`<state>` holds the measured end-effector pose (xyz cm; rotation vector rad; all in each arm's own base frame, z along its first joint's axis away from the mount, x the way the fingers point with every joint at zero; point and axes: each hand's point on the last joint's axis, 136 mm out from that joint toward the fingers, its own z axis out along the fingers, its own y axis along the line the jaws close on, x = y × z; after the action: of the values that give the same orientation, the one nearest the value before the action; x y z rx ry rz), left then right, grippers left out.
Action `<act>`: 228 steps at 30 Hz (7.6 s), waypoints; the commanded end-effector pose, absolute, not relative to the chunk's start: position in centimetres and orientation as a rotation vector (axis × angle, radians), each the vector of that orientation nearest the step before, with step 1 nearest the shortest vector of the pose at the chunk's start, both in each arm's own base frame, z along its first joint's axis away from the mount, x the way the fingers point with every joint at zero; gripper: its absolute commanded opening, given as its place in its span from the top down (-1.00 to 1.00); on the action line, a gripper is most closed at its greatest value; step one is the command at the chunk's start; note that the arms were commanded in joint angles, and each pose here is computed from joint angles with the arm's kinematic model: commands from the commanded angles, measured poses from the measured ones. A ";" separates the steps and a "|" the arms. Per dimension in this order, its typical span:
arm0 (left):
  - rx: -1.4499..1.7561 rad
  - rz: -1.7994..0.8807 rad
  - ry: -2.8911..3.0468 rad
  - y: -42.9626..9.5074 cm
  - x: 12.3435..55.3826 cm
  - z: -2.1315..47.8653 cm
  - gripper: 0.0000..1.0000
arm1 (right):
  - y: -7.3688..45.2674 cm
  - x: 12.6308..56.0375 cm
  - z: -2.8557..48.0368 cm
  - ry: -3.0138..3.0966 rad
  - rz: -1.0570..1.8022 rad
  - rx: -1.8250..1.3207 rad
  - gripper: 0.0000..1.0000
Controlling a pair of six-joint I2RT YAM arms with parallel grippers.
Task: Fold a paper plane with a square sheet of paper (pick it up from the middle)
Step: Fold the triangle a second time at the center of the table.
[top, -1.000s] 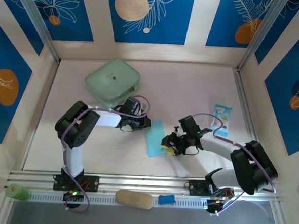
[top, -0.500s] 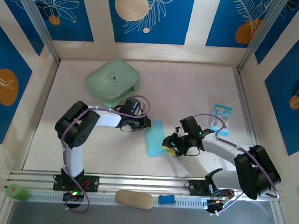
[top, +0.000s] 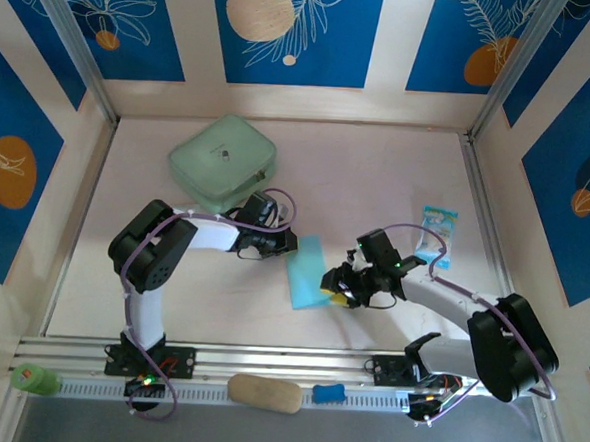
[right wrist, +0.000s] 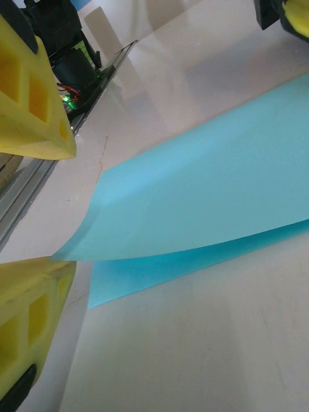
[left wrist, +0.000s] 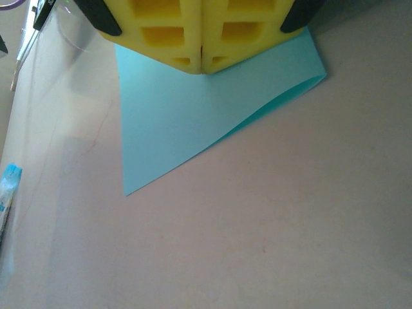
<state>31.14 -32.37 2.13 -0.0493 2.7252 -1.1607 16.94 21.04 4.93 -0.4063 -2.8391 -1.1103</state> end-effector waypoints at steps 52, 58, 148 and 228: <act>0.034 -1.267 2.640 -32.8 30.6 7.8 0.32 | 22.5 22.5 2.7 -2.767 -1.388 -0.315 0.92; 0.048 -1.208 2.547 -31.8 30.6 10.5 0.27 | 21.4 23.5 2.9 -2.801 -1.321 -0.596 0.96; 0.704 -1.153 2.397 -39.7 18.9 8.9 1.00 | 16.6 20.8 6.4 -2.883 -1.343 -0.621 0.53; 0.647 -0.988 2.474 -36.5 20.6 6.2 1.00 | 20.8 19.3 3.6 -2.868 -1.183 -0.458 0.86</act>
<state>20.15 -37.42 5.97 0.6883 2.4756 -0.9919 19.66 21.18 3.72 -0.4735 -2.8334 -1.2584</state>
